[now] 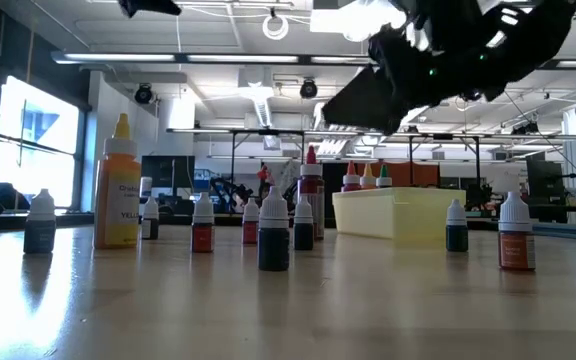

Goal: Pick & Place food coloring
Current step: Put the large red food coloring bottle into the bin

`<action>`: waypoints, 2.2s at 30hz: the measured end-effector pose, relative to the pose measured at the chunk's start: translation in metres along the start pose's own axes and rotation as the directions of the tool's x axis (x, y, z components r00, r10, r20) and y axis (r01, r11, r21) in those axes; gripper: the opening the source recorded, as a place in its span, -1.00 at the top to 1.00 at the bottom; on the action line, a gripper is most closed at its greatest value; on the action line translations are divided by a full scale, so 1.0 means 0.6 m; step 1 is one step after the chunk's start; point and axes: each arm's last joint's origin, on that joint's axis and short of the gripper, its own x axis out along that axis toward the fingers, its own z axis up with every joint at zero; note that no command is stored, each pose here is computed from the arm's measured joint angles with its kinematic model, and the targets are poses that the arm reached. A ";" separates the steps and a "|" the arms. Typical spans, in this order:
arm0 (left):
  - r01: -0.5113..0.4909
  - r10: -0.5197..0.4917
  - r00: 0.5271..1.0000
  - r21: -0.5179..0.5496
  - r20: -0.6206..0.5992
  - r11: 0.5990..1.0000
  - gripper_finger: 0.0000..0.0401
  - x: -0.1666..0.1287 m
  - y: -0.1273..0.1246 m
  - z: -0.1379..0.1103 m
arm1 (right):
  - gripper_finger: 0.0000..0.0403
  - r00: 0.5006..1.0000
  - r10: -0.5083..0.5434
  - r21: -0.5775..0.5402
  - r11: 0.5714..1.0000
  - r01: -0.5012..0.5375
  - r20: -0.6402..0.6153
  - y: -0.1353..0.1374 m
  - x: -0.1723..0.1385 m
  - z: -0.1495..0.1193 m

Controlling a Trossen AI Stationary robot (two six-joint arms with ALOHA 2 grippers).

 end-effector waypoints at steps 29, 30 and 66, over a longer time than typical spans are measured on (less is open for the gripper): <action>0.091 -0.088 0.995 -0.087 0.038 0.992 0.07 0.091 -0.008 -0.191 | 0.28 0.990 0.057 0.019 0.998 -0.055 -0.130 -0.019 0.109 -0.057; 0.091 -0.088 0.995 -0.087 0.038 0.992 0.07 0.091 -0.008 -0.191 | 0.28 0.990 0.042 0.004 0.999 -0.042 -0.132 -0.019 0.109 -0.057; 0.087 -0.084 0.996 -0.087 0.036 0.992 0.07 0.092 -0.008 -0.191 | 0.28 0.983 0.033 0.010 0.999 -0.032 -0.178 -0.018 0.092 -0.042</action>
